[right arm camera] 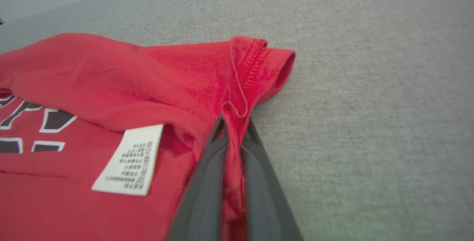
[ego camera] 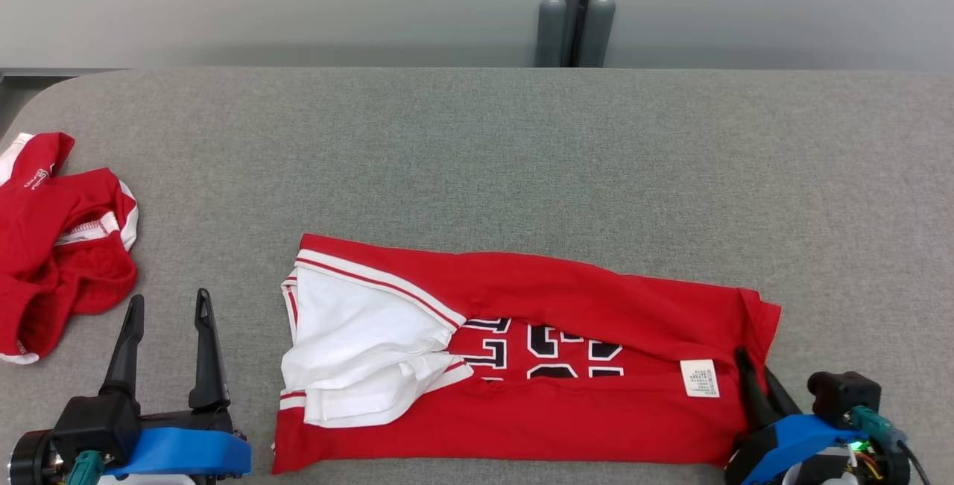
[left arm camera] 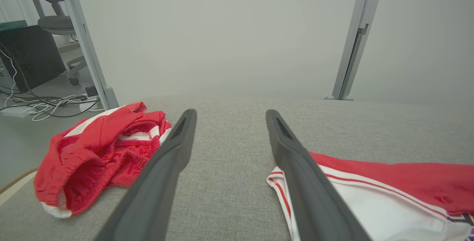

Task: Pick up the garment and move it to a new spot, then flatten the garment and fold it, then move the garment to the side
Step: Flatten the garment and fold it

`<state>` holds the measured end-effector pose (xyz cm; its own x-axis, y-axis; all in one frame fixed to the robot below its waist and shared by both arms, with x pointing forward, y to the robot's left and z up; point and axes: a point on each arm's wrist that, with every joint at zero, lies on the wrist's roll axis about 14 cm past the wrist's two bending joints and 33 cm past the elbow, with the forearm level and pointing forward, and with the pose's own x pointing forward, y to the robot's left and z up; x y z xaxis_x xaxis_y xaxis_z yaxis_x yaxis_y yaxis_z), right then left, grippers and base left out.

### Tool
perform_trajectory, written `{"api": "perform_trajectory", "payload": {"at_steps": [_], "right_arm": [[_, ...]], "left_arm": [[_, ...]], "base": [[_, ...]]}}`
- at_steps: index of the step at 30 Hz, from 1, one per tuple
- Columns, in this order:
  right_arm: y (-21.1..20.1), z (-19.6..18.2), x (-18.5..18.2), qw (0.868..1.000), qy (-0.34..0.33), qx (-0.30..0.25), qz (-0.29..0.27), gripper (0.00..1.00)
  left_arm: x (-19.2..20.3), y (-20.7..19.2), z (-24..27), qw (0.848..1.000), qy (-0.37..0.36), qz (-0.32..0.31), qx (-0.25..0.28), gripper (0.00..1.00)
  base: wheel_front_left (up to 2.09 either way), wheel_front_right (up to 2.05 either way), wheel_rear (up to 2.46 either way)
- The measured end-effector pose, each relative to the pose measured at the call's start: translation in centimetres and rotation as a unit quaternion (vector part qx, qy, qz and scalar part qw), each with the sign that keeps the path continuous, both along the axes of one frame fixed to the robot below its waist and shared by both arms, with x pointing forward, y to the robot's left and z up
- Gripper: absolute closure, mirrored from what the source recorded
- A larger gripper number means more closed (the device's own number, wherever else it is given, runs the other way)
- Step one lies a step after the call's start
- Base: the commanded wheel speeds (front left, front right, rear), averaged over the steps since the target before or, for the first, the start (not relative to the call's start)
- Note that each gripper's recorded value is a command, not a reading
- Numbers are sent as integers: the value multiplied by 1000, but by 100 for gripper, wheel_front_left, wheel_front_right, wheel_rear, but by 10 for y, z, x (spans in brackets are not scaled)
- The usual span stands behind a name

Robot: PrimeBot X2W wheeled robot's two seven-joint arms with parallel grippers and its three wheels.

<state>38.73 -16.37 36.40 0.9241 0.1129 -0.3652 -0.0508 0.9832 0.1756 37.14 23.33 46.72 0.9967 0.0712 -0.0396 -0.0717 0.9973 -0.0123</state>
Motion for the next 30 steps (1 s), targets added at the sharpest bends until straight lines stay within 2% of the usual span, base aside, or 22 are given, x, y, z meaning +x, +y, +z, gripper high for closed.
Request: {"api": "perform_trajectory", "payload": {"at_steps": [5, 12, 17, 19, 21, 30], "right_arm": [[-21, 7, 4, 1000, -12, -14, -19, 100], [-105, 31, 8, 993, -38, -84, -76, 100], [-125, 43, 8, 989, -52, -101, -93, 100], [-126, 47, 9, 989, -58, -101, -93, 100], [-116, 48, 10, 990, -65, -74, -100, 100], [-44, 62, 22, 994, -99, -21, -27, 100]], "left_arm": [[2, -2, 0, 1000, 0, -3, 3, 0], [5, -8, 1, 1000, -2, -13, 5, 0], [6, -10, 2, 1000, -4, -18, 7, 0], [6, -10, 3, 1000, -5, -18, 7, 0], [7, -11, 3, 1000, -5, -19, 6, 0], [6, -15, 2, 1000, -5, -20, 1, 0]], "base": [[0, 0, 0], [0, 0, 0], [0, 0, 0], [0, 0, 0], [0, 0, 0], [0, 0, 0]]}}
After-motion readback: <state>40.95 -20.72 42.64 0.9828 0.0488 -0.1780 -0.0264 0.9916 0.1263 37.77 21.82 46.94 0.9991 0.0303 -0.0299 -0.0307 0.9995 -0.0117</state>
